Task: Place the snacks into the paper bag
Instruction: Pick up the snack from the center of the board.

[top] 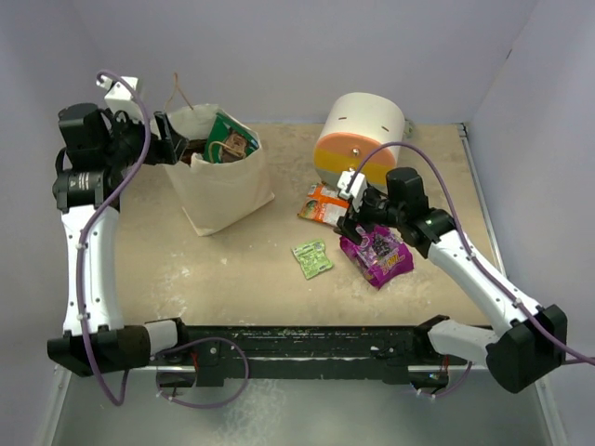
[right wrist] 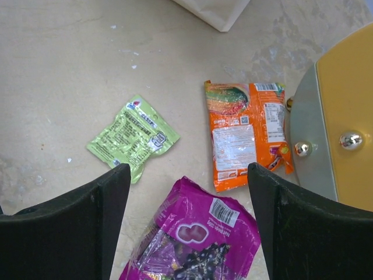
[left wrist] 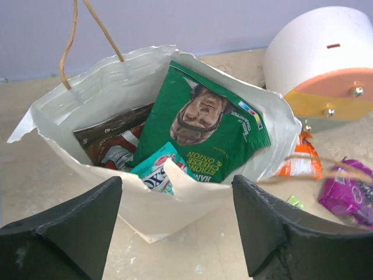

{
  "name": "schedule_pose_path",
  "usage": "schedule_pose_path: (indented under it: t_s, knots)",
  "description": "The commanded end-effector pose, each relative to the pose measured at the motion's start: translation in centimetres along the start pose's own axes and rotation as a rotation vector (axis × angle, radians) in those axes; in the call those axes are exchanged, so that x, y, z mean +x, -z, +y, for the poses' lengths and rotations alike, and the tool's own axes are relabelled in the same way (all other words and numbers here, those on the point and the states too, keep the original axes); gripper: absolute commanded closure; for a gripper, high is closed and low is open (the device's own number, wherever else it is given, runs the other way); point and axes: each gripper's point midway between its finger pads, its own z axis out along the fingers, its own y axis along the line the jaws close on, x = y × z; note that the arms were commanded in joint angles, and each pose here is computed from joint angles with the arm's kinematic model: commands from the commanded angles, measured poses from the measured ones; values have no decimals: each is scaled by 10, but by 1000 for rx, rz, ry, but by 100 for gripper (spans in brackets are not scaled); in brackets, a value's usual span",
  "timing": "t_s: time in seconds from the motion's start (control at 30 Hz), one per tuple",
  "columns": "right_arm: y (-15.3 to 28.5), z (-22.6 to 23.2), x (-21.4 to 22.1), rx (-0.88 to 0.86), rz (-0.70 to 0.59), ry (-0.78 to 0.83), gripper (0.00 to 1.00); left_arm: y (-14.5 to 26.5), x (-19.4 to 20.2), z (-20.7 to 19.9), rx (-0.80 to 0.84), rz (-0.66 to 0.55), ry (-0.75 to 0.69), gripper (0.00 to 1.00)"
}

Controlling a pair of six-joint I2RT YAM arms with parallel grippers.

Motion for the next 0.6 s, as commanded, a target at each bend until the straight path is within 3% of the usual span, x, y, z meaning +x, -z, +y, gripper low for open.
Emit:
schedule_pose_path:
  t_s: [0.0, 0.17, 0.33, 0.57]
  knots:
    - [-11, -2, 4, -21, 5, -2, 16, 25, -3, -8, 5, -58, -155, 17]
    - [-40, 17, 37, -139, 132, -60, 16, 43, 31, -20, 47, -12, -218, 5]
    - [-75, 39, 46, -188, 224, -48, 15, 57, 69, -29, 83, 44, -252, 0]
    - [-108, 46, 84, -150, 392, -127, 13, 74, 90, -35, 78, 33, -299, 1]
